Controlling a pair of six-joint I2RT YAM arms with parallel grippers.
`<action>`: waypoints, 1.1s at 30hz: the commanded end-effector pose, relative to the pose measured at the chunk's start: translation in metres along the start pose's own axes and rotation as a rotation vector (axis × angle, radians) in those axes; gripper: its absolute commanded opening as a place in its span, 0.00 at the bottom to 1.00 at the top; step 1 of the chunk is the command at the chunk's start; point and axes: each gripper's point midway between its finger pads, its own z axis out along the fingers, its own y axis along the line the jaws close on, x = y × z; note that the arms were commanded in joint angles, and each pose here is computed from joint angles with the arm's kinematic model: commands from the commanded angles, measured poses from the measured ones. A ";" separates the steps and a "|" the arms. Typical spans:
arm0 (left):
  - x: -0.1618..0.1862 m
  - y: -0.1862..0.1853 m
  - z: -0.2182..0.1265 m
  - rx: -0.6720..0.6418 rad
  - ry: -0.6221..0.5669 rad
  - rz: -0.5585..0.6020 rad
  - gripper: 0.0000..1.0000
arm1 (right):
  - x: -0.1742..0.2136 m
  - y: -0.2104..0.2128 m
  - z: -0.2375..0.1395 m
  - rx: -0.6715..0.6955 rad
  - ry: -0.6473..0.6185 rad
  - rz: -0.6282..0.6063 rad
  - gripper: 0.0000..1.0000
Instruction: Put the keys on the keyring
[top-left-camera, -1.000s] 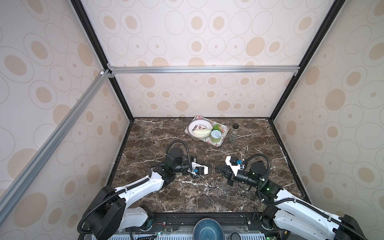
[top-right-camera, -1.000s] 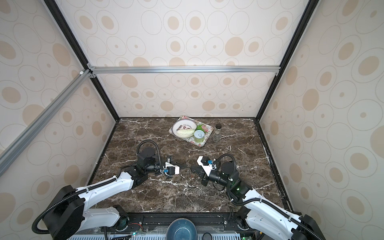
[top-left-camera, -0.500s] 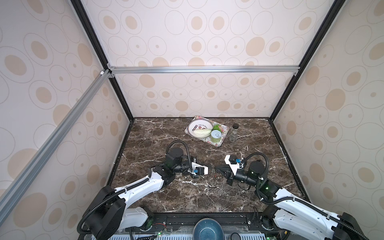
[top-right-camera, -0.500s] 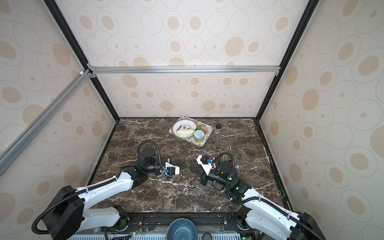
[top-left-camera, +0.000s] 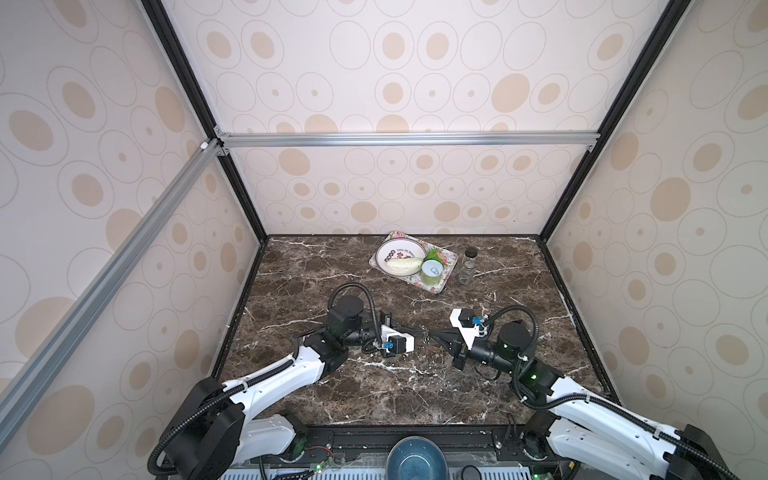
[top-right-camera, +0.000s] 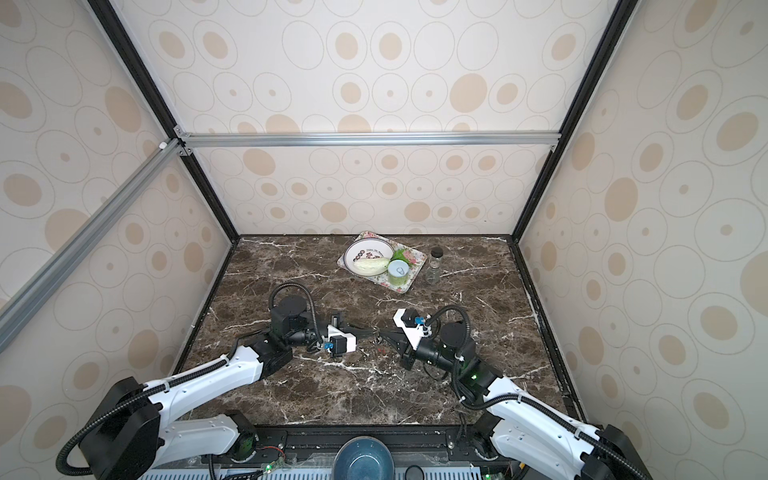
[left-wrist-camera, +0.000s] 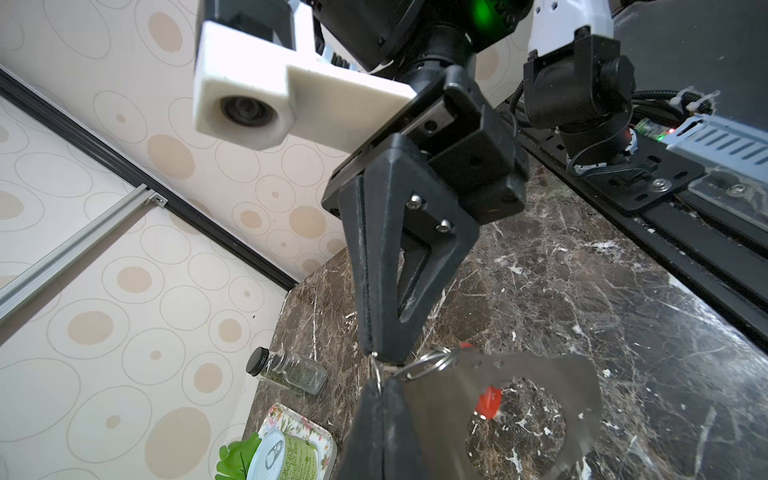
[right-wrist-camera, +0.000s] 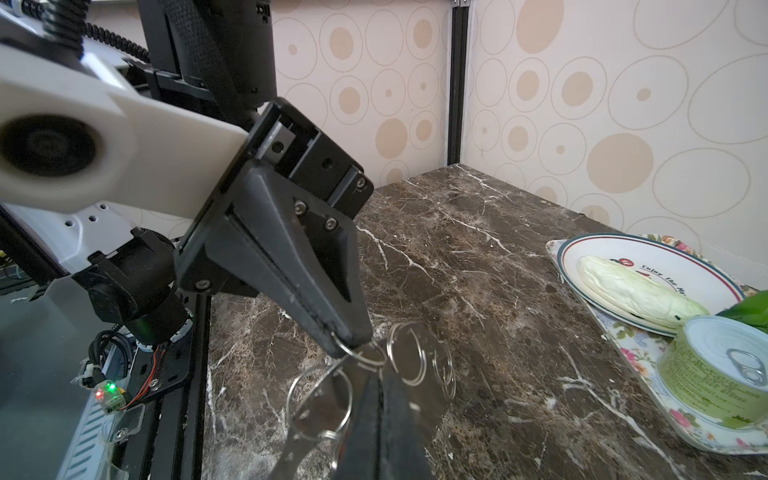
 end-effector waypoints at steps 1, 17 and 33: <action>-0.024 0.005 -0.004 -0.015 -0.080 0.095 0.00 | -0.011 -0.006 0.001 0.034 -0.030 -0.002 0.00; -0.032 0.029 -0.004 -0.112 -0.106 0.001 0.00 | -0.011 -0.010 -0.002 0.063 -0.028 0.000 0.04; -0.049 0.066 -0.012 -0.255 -0.219 -0.213 0.00 | -0.024 -0.041 -0.024 0.283 -0.106 0.009 0.36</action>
